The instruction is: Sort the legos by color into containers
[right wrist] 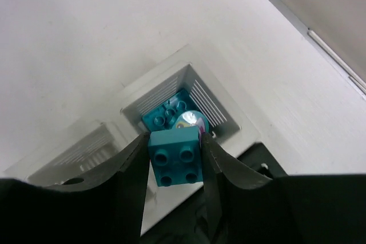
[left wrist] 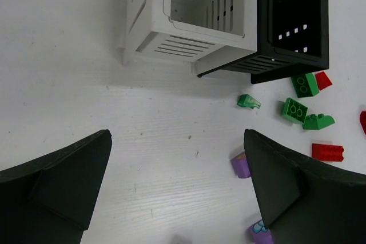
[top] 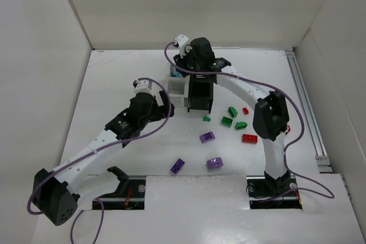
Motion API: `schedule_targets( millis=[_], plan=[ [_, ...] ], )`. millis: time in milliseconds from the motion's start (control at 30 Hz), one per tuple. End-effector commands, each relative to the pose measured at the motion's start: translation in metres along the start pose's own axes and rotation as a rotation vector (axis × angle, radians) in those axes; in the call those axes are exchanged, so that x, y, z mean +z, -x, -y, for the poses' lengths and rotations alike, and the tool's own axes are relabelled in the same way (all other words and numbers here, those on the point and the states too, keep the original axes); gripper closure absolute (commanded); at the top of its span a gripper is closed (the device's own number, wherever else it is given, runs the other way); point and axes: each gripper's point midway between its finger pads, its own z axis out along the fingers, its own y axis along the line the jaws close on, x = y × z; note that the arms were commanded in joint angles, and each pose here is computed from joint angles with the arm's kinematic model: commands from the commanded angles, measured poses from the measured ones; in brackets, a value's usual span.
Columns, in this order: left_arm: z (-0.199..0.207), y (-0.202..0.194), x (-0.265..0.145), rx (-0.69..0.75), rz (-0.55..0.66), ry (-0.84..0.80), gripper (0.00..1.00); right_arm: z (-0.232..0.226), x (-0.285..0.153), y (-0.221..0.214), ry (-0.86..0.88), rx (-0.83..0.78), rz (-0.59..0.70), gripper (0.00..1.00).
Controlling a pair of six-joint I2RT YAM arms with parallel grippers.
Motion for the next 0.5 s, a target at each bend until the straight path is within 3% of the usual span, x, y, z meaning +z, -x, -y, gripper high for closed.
schedule_targets(
  millis=[0, 167, 300, 467],
  plan=[
    [0.004, -0.005, -0.002, 0.033, -0.012, -0.036, 0.00, -0.003, 0.006, 0.034, 0.023, -0.026, 0.068, 0.65],
    [0.012, -0.021, 0.001, 0.055, -0.087, -0.079, 0.00, -0.012, -0.002, 0.053, 0.059, -0.058, 0.105, 0.31],
    [0.004, -0.062, -0.002, 0.023, -0.193, -0.056, 0.00, -0.009, -0.043, 0.058, 0.008, -0.081, 0.129, 0.17],
    [0.019, -0.138, -0.021, 0.090, -0.369, -0.088, 0.00, -0.009, -0.100, 0.044, -0.008, -0.074, 0.136, 0.12]
  ],
)
